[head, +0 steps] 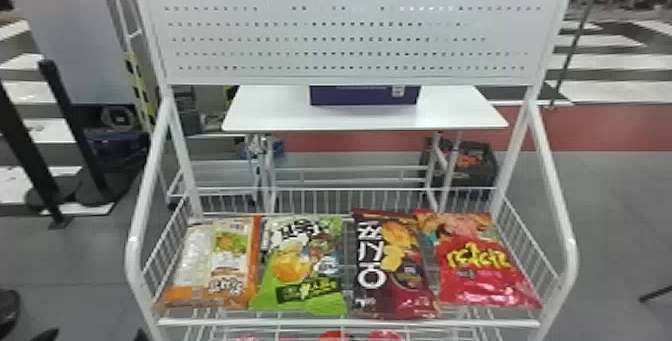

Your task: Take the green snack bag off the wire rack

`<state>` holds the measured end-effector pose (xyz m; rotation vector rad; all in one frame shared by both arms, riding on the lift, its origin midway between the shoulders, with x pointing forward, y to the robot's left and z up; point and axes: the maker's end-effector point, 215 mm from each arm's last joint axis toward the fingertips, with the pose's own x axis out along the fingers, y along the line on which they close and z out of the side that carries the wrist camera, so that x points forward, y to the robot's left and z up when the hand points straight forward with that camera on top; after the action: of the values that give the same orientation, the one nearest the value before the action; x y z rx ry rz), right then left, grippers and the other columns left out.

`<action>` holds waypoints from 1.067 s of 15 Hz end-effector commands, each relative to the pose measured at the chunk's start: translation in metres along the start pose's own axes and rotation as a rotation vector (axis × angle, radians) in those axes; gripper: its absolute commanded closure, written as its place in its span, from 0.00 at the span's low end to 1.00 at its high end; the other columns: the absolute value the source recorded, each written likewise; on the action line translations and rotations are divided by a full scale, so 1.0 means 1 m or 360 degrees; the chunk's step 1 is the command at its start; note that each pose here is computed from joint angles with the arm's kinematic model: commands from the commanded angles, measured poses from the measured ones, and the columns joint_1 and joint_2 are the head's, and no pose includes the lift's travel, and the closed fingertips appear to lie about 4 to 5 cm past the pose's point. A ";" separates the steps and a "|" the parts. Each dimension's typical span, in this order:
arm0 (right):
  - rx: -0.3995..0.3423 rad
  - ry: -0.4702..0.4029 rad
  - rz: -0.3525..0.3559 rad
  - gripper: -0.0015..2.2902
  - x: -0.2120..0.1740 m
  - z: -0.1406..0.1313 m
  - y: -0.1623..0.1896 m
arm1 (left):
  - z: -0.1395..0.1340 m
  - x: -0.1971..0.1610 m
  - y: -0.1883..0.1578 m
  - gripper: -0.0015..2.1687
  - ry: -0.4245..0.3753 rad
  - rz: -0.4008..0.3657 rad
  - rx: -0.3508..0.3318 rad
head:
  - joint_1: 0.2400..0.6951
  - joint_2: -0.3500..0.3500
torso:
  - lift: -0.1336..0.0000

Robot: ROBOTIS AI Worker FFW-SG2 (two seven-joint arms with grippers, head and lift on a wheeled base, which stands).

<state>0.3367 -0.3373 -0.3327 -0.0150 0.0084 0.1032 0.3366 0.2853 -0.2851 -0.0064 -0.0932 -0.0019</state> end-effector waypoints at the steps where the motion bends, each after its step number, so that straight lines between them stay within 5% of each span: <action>1: 0.0000 0.0000 0.0000 0.08 0.000 0.000 0.000 | -0.001 0.001 0.000 0.02 0.0006 -0.0002 0.0004 | 0.57 0.50 | 1.00; 11: -0.0001 -0.0002 0.0002 0.08 0.000 0.000 0.000 | -0.008 0.007 -0.004 0.02 0.0031 -0.0008 -0.0001 | 0.57 0.50 | 1.00; 16: 0.0010 -0.0001 0.0009 0.08 -0.001 0.000 0.005 | -0.053 0.073 -0.086 0.02 0.0154 -0.0188 -0.0088 | 0.57 0.50 | 1.00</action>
<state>0.3356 -0.3333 -0.3331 -0.0098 0.0079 0.1082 0.3931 0.2259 -0.3191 -0.0487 -0.0292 -0.0846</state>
